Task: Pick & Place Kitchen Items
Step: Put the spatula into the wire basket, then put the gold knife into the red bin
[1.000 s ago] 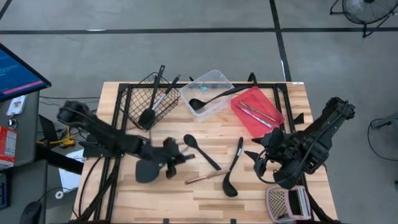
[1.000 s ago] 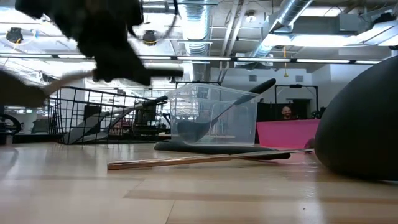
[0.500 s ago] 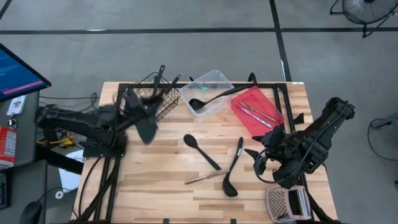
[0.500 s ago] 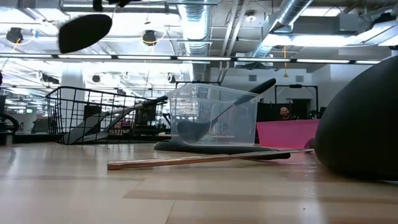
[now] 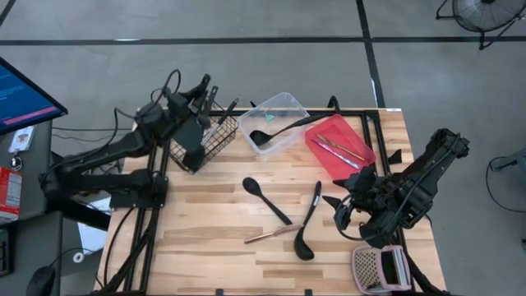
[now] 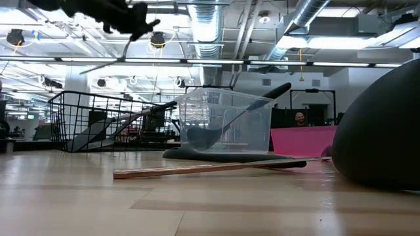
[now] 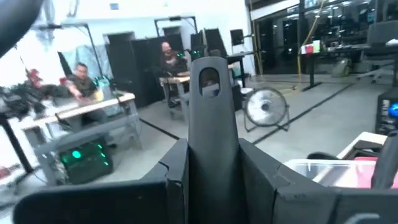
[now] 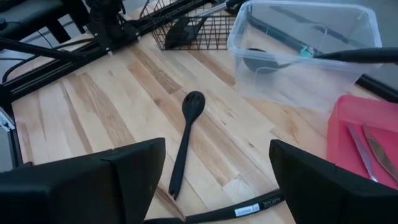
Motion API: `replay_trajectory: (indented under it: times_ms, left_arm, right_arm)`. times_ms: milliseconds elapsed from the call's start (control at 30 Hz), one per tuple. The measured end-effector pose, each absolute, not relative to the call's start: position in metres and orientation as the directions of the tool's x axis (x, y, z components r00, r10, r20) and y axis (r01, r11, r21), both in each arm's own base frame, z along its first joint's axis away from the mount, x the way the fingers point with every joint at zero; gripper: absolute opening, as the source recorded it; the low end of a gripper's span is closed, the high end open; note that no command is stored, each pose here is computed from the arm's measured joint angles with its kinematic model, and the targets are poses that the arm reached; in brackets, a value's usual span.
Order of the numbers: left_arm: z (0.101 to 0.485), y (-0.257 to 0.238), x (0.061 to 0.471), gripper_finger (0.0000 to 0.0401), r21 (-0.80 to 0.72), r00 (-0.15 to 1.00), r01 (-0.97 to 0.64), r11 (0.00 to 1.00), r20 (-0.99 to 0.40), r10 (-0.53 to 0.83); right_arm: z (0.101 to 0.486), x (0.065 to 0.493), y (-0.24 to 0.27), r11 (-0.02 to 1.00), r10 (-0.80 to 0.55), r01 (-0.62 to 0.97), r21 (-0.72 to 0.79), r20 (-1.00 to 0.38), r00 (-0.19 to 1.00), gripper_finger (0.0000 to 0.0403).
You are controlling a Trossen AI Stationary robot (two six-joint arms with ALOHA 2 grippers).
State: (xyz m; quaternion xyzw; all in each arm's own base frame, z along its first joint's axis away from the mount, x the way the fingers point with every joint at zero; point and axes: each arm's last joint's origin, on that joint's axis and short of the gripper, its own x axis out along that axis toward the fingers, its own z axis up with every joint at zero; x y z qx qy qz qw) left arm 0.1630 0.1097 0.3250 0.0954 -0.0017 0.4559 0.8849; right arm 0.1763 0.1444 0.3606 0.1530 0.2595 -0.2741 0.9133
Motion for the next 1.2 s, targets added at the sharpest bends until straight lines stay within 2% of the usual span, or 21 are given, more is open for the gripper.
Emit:
replay_trajectory:
  times_ms: [167, 333, 600, 867, 1000, 1200]
  left_arm:
    - [0.307, 0.133, 0.161, 0.0072, 0.129, 0.622, -0.778, 0.614, 0.031, 0.782]
    - [0.273, 0.140, 0.156, 0.0072, 0.138, 0.595, -0.790, 0.597, -0.059, 0.801]
    - [0.235, 0.142, 0.139, 0.0072, 0.061, 0.582, -0.812, 0.580, 0.010, 0.813]
    - [0.217, 0.140, 0.134, 0.0075, 0.068, 0.575, -0.814, 0.576, -0.033, 0.817]
    - [0.217, 0.140, 0.134, 0.0119, 0.084, 0.576, -0.813, 0.576, -0.030, 0.817]
    - [0.217, 0.139, 0.135, 0.0229, 0.101, 0.619, -0.779, 0.619, -0.031, 0.785]
  right_arm:
    - [0.360, 0.176, 0.145, 0.805, -0.404, 0.575, 0.144, -0.577, 0.710, 0.0285]
    - [0.360, 0.176, 0.146, 0.808, -0.389, 0.571, 0.147, -0.595, 0.704, 0.0285]
    - [0.359, 0.175, 0.146, 0.812, -0.365, 0.564, 0.153, -0.621, 0.694, 0.0285]
    - [0.359, 0.175, 0.147, 0.813, -0.357, 0.561, 0.154, -0.630, 0.690, 0.0285]
    - [0.358, 0.176, 0.146, 0.811, -0.362, 0.565, 0.150, -0.631, 0.686, 0.0285]
    - [0.358, 0.178, 0.142, 0.807, -0.379, 0.576, 0.133, -0.631, 0.677, 0.0286]
